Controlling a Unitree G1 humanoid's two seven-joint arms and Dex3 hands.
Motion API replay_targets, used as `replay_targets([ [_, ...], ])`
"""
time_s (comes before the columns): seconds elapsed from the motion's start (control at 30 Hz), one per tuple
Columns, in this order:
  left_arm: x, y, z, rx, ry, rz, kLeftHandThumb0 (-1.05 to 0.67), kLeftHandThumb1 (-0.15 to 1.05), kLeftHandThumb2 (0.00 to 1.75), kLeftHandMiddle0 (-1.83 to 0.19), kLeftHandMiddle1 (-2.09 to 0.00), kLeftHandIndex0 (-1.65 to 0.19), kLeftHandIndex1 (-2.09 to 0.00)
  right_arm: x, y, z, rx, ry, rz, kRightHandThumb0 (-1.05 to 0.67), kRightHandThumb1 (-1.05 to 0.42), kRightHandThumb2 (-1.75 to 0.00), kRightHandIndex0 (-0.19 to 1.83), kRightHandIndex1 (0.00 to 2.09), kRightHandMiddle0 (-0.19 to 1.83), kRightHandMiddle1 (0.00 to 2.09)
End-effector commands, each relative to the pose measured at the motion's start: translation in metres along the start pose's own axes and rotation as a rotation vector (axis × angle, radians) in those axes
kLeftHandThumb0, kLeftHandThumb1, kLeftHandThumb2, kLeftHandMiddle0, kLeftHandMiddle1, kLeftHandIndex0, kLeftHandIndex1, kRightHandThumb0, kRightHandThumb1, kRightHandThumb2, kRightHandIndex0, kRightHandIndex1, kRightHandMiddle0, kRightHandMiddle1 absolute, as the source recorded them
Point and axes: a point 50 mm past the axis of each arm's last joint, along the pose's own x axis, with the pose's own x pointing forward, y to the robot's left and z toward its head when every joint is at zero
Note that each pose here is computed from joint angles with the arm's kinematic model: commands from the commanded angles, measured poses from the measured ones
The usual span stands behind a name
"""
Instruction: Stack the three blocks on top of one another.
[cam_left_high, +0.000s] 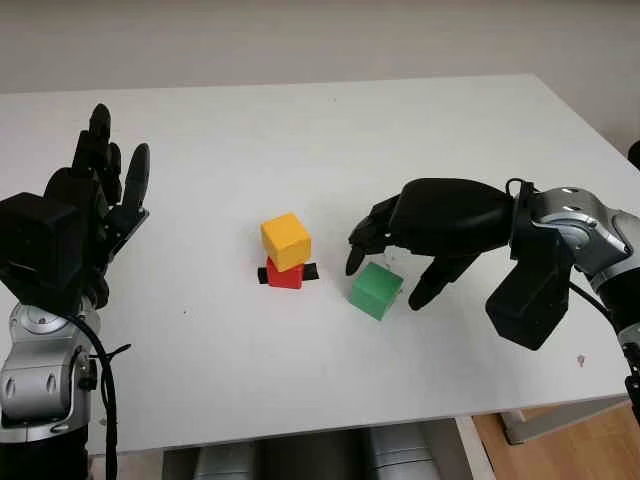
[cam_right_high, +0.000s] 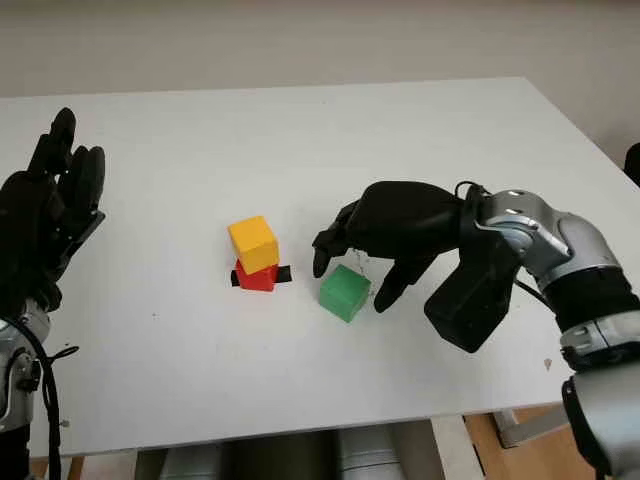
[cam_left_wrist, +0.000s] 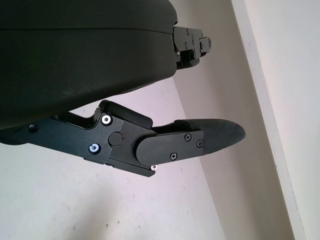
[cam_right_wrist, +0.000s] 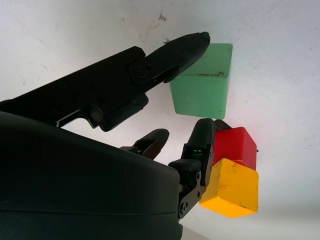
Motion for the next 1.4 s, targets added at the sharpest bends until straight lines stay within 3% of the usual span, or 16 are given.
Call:
replay_targets([
  [0.0, 0.0, 0.0, 0.004, 0.003, -0.019, -0.004, -0.69, 1.05, 0.53, 0.05, -0.05, 0.06, -0.06, 0.0, -0.003, -0.002, -0.009, 0.005, -0.007, -0.68, -0.84, -0.06, 0.5, 0.3, 0.29, 0.9],
  [0.27, -0.001, -0.001, 0.004, -0.003, -0.02, -0.005, -0.69, 1.05, 0.53, 0.05, -0.06, 0.06, -0.05, 0.002, 0.003, -0.002, -0.015, 0.002, -0.027, -0.66, -0.84, -0.05, 0.52, 0.38, 0.31, 0.92],
  [0.4, -0.001, 0.0, 0.004, -0.001, -0.018, -0.006, -0.69, 1.05, 0.53, 0.05, -0.05, 0.06, -0.05, 0.004, 0.006, -0.003, -0.024, 0.009, -0.034, -0.66, -0.83, -0.05, 0.44, 0.57, 0.32, 0.91],
  [0.67, -0.002, -0.001, 0.005, -0.006, -0.019, -0.009, -0.69, 1.05, 0.52, 0.06, -0.05, 0.06, -0.05, 0.007, 0.012, -0.004, -0.045, 0.008, -0.042, -0.62, -0.84, -0.05, 0.39, 0.7, 0.34, 0.92],
  [0.87, -0.002, -0.001, 0.004, -0.018, -0.017, -0.011, -0.69, 1.05, 0.5, 0.06, -0.05, 0.06, -0.05, 0.009, 0.016, -0.005, -0.06, 0.003, -0.037, -0.61, -0.85, -0.05, 0.31, 0.86, 0.33, 1.01],
  [1.37, -0.002, -0.001, 0.005, -0.011, -0.015, -0.012, -0.7, 1.05, 0.47, 0.06, -0.05, 0.07, -0.05, 0.013, 0.018, -0.005, -0.073, -0.01, -0.057, -0.54, -0.92, -0.06, 0.25, 1.03, 0.37, 1.29],
])
